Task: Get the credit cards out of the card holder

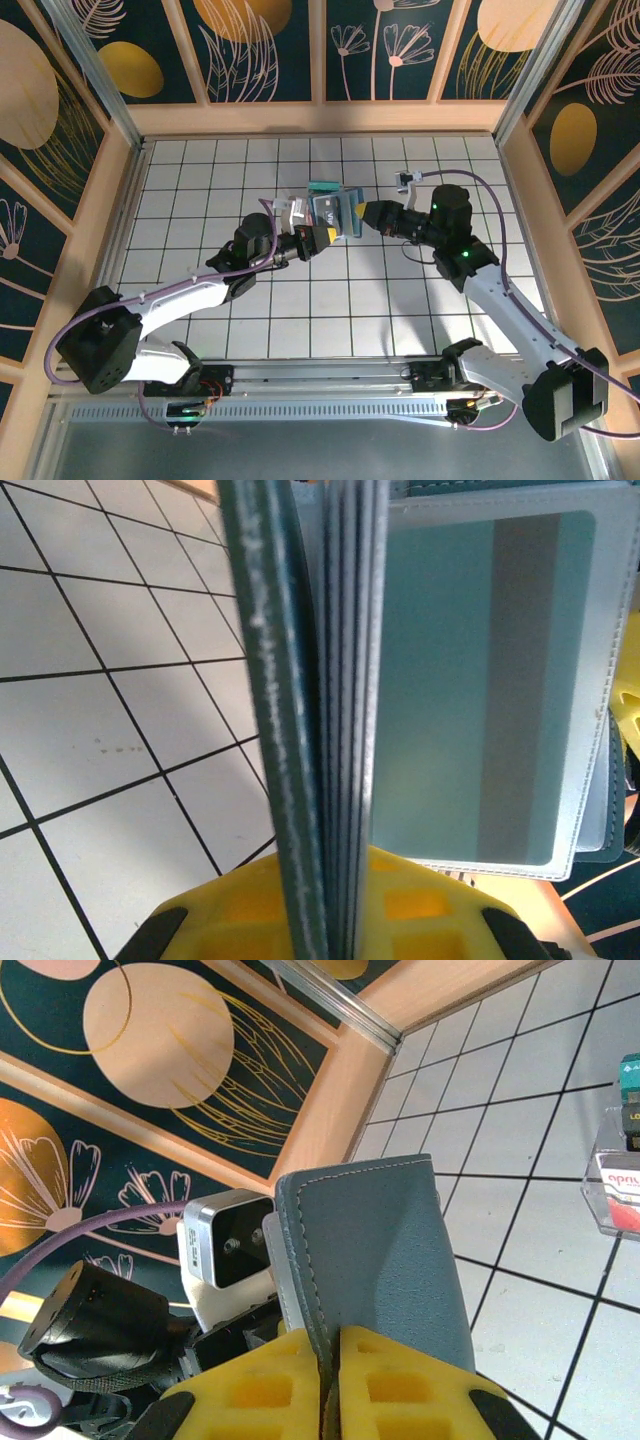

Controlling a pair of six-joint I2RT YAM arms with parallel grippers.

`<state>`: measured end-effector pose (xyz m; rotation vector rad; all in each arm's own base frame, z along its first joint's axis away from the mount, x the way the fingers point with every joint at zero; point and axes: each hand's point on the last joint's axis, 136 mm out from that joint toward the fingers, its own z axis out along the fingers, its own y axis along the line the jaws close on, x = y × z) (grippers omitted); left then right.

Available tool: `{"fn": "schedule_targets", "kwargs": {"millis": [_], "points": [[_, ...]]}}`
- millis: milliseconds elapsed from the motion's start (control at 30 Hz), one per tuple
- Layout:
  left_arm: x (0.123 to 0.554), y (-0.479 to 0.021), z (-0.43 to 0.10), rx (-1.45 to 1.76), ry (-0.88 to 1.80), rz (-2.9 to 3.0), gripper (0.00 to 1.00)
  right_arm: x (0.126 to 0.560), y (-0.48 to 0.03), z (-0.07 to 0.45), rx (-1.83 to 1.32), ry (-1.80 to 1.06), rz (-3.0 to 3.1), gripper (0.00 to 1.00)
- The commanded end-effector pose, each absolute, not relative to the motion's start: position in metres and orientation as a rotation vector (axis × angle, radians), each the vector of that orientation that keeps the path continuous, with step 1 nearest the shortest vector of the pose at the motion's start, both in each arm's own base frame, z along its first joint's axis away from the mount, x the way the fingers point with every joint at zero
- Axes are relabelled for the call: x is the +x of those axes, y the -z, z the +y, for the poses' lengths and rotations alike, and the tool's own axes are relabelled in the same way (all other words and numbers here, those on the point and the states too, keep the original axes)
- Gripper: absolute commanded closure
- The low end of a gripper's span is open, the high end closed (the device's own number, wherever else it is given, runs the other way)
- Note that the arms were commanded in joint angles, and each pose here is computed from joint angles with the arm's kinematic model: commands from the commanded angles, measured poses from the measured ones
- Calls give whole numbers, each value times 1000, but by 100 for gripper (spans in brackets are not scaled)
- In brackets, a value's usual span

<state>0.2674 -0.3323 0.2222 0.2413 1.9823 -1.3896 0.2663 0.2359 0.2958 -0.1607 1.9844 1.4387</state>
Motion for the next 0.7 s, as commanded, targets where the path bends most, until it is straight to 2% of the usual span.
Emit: {"fn": "schedule_targets", "kwargs": {"millis": [0, 67, 300, 400, 600, 667], "points": [[264, -233, -337, 272, 1443, 1931, 100, 260, -308, 241, -223, -1492, 1931, 90], [264, -232, -337, 273, 1445, 1932, 100, 259, -309, 241, -229, -1495, 1927, 85], [264, -234, -338, 276, 1453, 1928, 100, 259, -309, 242, -234, -1498, 1925, 83], [263, -234, -338, 277, 1453, 1926, 100, 260, -308, 241, -229, -1493, 1931, 88], [263, -235, -338, 278, 1454, 1926, 100, 260, -306, 241, -225, -1493, 1936, 88], [263, -235, -338, 278, 1454, 1925, 100, 261, -306, 241, -224, -1492, 1936, 92]]}}
